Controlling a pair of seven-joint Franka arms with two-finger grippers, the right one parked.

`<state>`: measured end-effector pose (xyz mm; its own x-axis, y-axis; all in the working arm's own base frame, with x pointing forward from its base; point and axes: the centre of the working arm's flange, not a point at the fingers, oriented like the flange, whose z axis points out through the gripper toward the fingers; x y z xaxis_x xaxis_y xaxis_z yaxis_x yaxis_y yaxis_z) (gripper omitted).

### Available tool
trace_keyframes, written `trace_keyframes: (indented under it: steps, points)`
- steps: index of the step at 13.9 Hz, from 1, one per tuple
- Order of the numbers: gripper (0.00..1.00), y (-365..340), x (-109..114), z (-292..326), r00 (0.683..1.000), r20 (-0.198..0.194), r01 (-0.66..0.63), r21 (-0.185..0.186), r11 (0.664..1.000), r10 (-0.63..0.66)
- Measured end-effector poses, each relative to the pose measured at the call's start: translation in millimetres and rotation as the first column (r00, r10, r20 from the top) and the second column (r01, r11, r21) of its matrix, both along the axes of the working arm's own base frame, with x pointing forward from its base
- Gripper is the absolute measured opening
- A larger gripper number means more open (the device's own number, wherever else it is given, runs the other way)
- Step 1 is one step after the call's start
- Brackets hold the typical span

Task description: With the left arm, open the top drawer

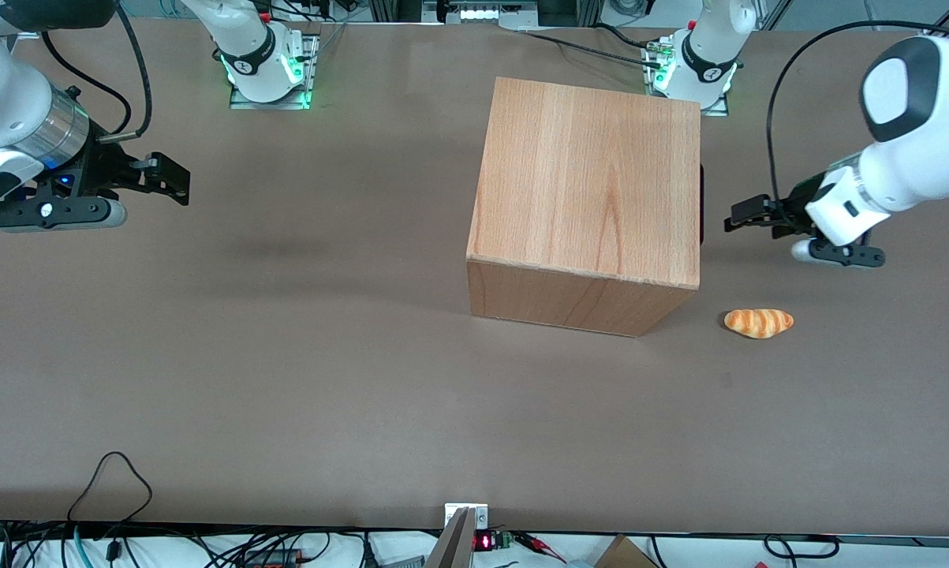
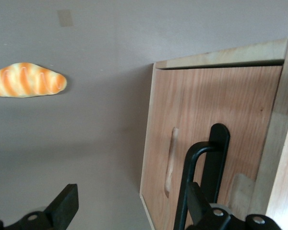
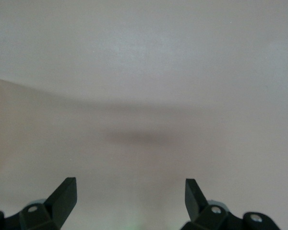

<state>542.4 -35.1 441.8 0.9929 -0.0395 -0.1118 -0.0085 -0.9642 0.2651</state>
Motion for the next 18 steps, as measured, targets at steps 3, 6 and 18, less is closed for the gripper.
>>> trace_keyframes:
  steps: [3, 6, 18]
  points:
    - [1.0, -7.0, -1.8, -6.7, 1.0, 0.001, 0.003, -0.007, 1.0, -0.003]
    - [1.0, -20.2, -2.4, -13.0, 1.0, -0.001, 0.024, -0.009, 1.0, -0.024]
    - [1.0, -22.4, 2.3, -44.2, 0.999, -0.046, 0.025, -0.012, 1.0, -0.025]
